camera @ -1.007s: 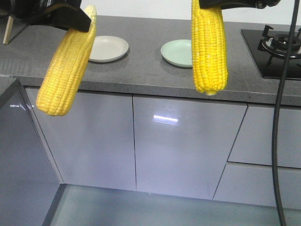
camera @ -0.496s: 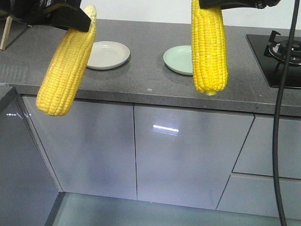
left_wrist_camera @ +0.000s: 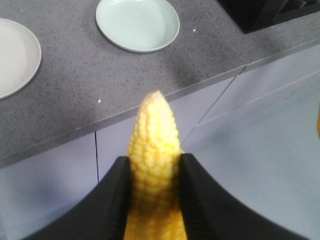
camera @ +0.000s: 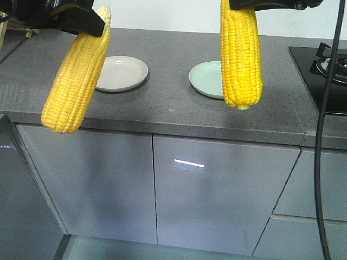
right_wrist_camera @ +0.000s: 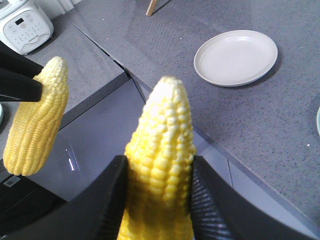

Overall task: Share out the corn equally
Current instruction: 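Drive closer and stop facing the cream and pale green plates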

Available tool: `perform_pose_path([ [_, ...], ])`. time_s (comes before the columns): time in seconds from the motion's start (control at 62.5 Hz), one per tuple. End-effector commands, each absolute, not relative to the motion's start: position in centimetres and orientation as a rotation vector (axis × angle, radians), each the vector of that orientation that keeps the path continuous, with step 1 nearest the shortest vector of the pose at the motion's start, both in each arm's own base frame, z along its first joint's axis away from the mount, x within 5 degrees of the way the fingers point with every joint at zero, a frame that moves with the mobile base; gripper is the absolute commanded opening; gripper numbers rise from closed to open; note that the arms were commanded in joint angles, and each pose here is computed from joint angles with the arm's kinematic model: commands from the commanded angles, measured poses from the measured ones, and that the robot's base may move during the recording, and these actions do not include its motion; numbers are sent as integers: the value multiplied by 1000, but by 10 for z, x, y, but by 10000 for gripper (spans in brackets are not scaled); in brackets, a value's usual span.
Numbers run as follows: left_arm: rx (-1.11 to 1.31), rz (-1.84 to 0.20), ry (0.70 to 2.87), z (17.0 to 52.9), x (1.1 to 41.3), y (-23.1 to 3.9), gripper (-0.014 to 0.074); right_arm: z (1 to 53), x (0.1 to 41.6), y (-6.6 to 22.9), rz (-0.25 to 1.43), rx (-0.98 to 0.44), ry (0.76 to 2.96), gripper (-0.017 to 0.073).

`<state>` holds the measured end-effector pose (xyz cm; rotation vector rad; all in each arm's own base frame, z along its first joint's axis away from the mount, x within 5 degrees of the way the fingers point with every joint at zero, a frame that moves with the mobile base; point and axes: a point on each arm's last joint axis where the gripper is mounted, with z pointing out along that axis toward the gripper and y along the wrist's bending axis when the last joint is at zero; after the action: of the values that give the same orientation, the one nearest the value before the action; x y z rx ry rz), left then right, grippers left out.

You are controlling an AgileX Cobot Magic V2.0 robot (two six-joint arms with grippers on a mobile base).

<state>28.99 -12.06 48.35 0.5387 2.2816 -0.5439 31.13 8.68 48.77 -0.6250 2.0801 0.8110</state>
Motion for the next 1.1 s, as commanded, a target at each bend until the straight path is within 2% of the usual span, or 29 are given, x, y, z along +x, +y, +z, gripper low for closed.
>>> perform_pose_path([
  [0.0,523,-581,2196,504,274,-117,-7,507,294,87,848,-650,2014,26],
  [1.087,523,-581,2196,504,274,-117,-7,507,294,87,848,-650,2014,26],
])
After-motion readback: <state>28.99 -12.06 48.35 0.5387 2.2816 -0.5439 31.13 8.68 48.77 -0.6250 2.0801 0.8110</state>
